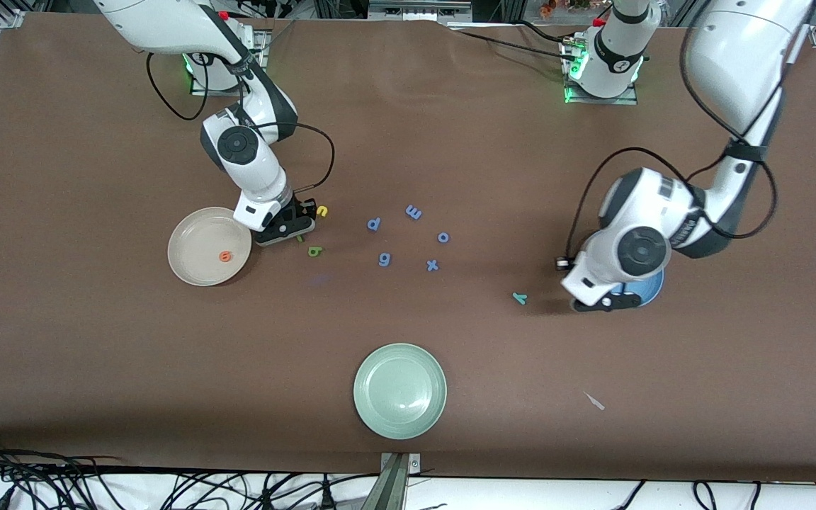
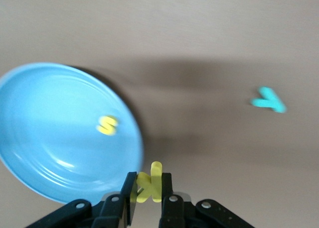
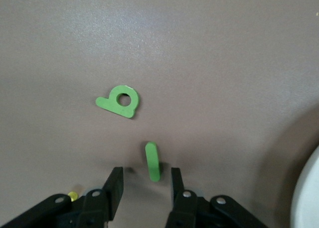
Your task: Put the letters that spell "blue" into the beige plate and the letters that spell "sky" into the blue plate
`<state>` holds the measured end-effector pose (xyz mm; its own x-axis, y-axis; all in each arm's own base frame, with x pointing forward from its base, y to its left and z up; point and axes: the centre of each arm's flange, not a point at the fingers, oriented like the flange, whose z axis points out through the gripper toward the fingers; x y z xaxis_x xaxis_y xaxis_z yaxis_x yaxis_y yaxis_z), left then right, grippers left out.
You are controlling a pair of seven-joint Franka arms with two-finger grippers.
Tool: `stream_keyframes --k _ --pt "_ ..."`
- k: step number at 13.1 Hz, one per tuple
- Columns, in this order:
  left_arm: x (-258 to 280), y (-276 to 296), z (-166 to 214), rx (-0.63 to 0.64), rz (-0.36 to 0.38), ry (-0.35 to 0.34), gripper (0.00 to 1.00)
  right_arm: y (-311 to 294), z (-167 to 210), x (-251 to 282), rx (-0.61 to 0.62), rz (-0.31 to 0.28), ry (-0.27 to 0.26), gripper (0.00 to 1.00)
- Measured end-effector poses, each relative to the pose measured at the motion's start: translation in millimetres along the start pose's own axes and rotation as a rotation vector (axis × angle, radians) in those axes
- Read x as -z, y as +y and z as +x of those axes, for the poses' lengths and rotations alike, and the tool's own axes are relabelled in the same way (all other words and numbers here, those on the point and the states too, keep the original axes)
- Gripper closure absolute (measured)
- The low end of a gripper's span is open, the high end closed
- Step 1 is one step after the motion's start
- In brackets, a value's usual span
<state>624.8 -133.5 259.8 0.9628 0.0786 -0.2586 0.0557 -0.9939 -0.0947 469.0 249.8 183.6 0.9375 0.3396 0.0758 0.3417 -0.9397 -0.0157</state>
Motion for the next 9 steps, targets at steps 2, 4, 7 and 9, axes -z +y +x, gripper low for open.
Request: stream_keyframes --k 2,4,7,9 --pt "-11.9 -43.0 11.9 -0.015 -0.020 -0.022 0.77 -0.2 -0.3 -1.0 0.000 0.001 0.000 0.59" --pt "-28.3 -56.8 17.9 -0.019 -0.029 -0.036 0.76 -0.6 -0.4 -2.9 0.000 0.004 0.004 0.59" --pt "-32.6 -45.9 17.4 -0.045 -0.013 -0.031 0.49 -0.7 -1.5 -6.5 0.000 0.006 0.001 0.63" --pt "-22.6 -31.6 14.9 -0.049 -0.020 -0.015 0.27 -0.7 -1.5 -6.6 0.000 0.006 0.001 0.69"
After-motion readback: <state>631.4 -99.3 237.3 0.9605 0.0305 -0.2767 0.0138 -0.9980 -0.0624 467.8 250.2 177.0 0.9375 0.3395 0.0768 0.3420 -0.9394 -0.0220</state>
